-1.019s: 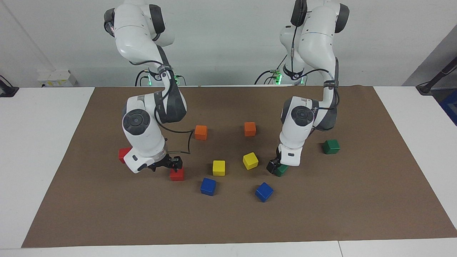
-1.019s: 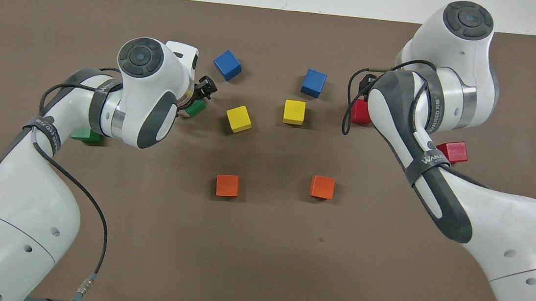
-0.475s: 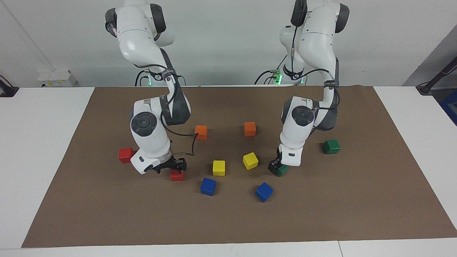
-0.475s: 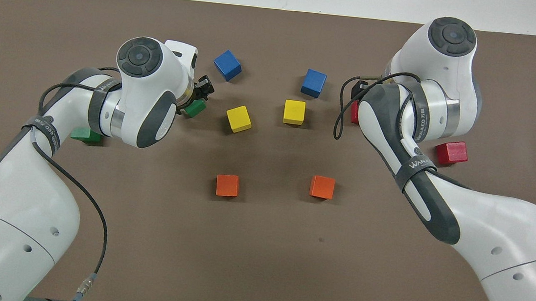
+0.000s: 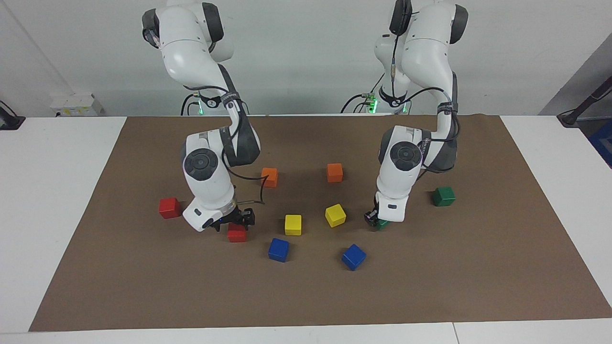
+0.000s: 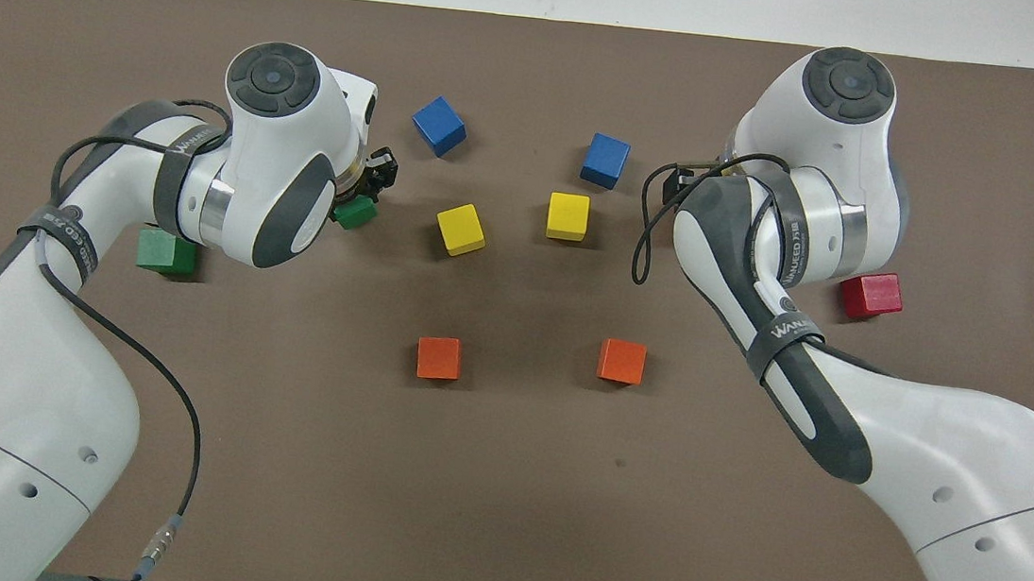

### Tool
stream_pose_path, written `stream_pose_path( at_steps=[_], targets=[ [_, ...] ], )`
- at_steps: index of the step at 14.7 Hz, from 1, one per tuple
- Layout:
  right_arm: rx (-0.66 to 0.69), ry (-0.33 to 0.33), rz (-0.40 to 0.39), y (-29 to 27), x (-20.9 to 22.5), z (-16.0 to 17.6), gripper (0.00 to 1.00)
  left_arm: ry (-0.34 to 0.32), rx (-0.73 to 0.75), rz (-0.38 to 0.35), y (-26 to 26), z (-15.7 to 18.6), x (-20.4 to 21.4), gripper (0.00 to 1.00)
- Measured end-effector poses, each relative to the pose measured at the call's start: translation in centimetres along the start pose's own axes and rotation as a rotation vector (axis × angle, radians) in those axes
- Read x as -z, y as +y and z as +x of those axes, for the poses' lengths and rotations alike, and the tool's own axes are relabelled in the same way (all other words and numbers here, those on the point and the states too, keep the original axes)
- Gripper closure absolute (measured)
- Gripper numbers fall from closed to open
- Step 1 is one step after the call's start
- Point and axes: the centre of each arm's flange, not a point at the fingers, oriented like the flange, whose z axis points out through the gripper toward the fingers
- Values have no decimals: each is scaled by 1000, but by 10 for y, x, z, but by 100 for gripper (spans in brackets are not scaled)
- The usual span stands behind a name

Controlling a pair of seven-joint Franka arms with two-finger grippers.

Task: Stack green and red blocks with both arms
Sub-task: 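Grasp green with the left gripper while the right gripper grasps the other red, then lower green beside green with the left gripper while the right gripper carries red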

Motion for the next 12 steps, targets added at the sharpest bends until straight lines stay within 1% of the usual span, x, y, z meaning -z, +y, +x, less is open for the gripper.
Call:
stream_pose_path(
  at_steps=[2, 3, 5, 7, 8, 9, 12],
  targets=[
    [17, 2, 0, -4, -1, -2, 8, -17, -82, 26, -20, 5, 22, 45],
    [26, 8, 1, -3, -3, -2, 10, -24, -126, 33, -38, 13, 36, 45],
    [33, 20, 4, 1, -11, -4, 10, -40, -208, 37, -87, 29, 62, 45],
    [42, 20, 3, 5, -17, -6, 10, -61, -292, 29, -135, 43, 78, 45],
    [48, 19, 3, 7, -18, -7, 8, -77, -334, 21, -155, 50, 81, 45],
    [50, 21, 3, 7, -19, -7, 10, -90, -376, 13, -175, 57, 82, 45],
    [51, 30, 5, 8, -23, -11, 10, -119, -468, -4, -227, 80, 70, 45]
  ],
)
